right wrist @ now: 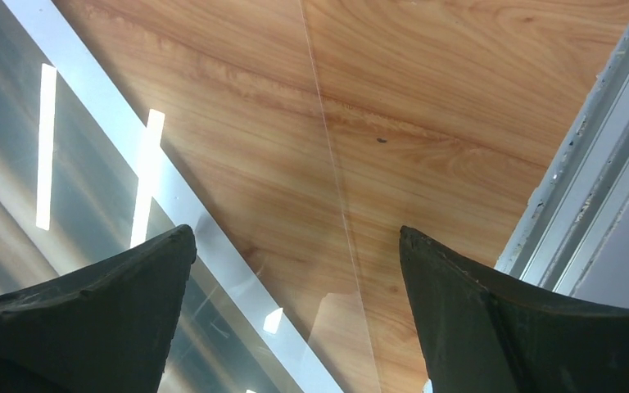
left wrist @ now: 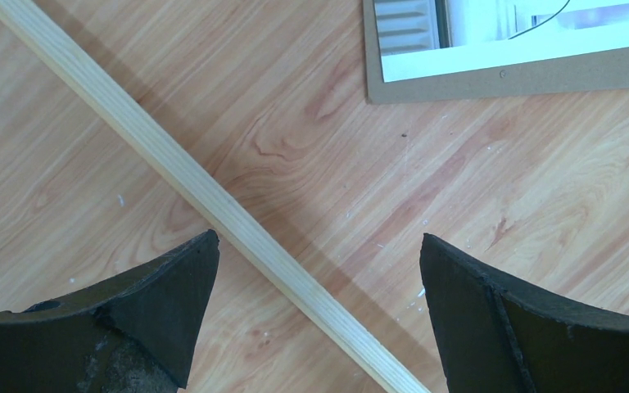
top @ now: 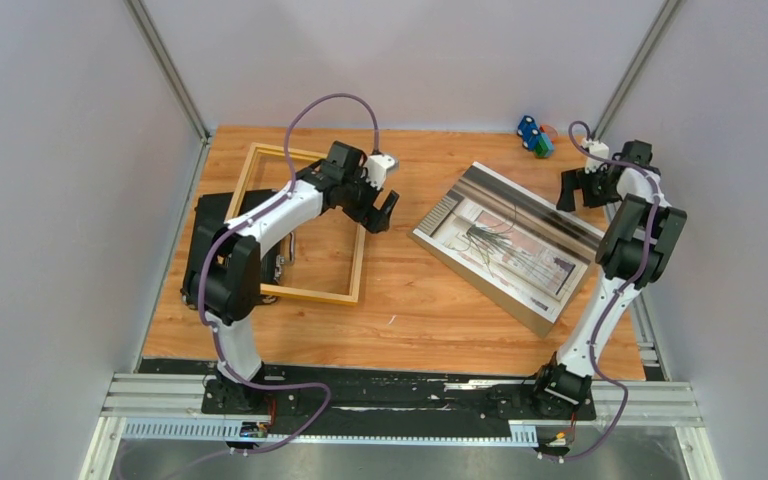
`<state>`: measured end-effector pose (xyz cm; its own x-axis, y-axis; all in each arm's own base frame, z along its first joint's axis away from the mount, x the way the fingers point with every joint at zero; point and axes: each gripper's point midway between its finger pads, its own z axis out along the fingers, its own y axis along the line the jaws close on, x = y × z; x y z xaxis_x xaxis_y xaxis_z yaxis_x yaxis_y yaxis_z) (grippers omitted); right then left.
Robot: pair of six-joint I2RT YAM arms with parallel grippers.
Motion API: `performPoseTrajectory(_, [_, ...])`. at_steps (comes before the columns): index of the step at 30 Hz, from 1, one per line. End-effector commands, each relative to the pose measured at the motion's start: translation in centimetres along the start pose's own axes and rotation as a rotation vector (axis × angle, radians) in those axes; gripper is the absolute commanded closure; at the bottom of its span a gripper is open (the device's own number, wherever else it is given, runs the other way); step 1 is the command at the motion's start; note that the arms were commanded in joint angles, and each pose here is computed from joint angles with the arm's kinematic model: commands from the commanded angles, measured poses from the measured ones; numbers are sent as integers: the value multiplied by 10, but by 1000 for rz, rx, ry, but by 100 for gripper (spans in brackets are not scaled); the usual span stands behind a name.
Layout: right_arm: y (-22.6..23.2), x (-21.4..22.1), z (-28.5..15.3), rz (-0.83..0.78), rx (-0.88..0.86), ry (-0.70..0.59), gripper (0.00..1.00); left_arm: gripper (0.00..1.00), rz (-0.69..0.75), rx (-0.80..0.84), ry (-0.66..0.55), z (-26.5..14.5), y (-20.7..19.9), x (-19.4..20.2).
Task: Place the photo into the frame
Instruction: Move the photo frame item to the center of the board.
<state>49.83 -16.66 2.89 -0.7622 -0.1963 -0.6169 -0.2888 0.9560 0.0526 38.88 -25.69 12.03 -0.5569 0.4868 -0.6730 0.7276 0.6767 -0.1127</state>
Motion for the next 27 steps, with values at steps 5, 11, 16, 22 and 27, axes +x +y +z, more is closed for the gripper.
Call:
performPoseTrajectory(5, [9,9,-9,13,-165,0,0,0,45,26,-52,12,-19,-26])
performPoseTrajectory(11, [24,29,-13,19,-215,45,0,0,72,19,-47,21,-30,-28])
performPoseTrajectory(16, [40,39,-20,30,-248,55,1,0,82,38,-26,34,-43,-23])
performPoseTrajectory(22, [63,42,-28,46,-296,50,2,0,23,123,27,66,-72,-6])
performPoseTrajectory(27, [84,46,-31,47,-318,73,4,0,-68,164,98,94,-97,11])
